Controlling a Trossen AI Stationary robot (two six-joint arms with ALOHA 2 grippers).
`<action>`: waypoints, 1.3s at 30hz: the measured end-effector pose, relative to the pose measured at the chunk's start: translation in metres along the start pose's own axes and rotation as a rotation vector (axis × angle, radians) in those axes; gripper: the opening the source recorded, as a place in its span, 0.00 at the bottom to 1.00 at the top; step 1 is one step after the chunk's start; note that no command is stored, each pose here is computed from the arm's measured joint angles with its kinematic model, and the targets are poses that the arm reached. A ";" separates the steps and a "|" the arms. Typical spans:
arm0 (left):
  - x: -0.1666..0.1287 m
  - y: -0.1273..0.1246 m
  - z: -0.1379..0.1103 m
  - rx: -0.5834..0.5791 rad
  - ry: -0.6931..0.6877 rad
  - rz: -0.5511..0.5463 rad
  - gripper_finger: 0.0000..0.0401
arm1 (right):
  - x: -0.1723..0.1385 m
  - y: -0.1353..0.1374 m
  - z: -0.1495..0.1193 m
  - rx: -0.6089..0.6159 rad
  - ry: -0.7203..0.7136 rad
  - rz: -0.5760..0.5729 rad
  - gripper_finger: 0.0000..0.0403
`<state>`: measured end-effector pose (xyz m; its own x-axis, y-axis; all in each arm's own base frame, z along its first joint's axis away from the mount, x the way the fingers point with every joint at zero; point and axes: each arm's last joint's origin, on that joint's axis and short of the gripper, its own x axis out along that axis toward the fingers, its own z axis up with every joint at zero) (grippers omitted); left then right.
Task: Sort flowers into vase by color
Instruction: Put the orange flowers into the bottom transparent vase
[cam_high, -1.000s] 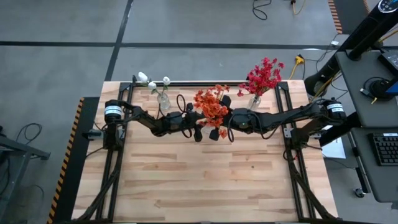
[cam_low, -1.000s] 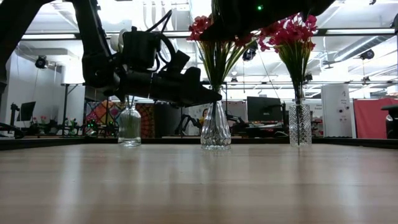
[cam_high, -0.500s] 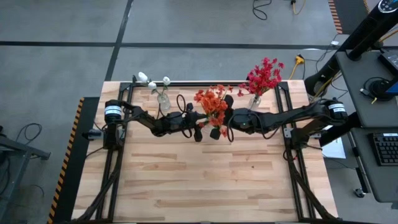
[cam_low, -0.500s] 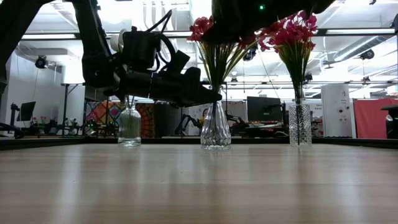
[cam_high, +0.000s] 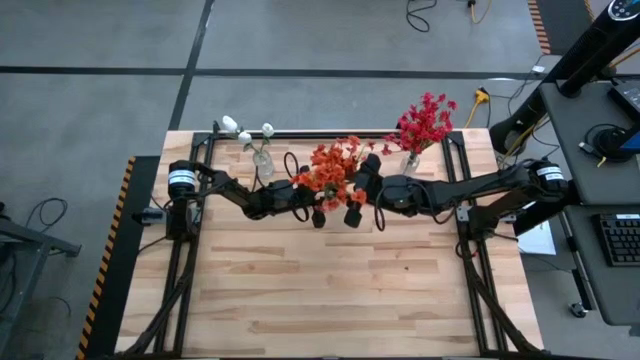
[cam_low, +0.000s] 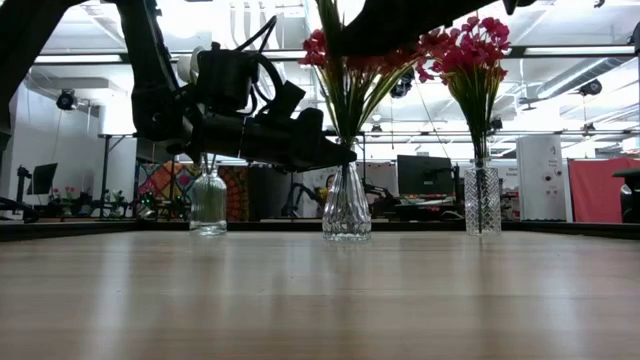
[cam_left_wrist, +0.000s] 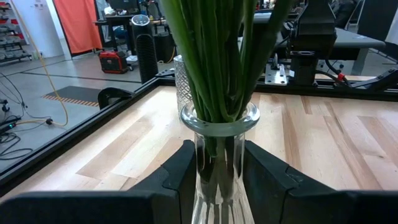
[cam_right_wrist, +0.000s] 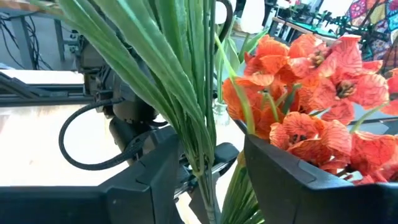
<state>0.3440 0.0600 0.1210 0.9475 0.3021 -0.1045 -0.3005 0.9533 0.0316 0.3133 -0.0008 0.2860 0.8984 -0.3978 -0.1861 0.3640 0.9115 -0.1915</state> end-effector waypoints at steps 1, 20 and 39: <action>0.000 0.000 0.000 0.000 0.000 0.000 0.23 | 0.000 0.000 0.000 0.000 0.000 0.000 0.42; 0.000 0.000 0.000 0.000 0.000 0.001 0.23 | 0.010 0.006 -0.006 -0.050 0.018 0.014 0.42; 0.000 0.000 0.000 0.000 0.001 0.002 0.23 | 0.038 0.026 -0.001 -0.260 0.172 0.109 0.52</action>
<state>0.3439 0.0601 0.1209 0.9467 0.3043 -0.1052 -0.3026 0.9526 0.0323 0.3569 0.0075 0.2734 0.8656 -0.3316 -0.3752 0.1730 0.9012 -0.3974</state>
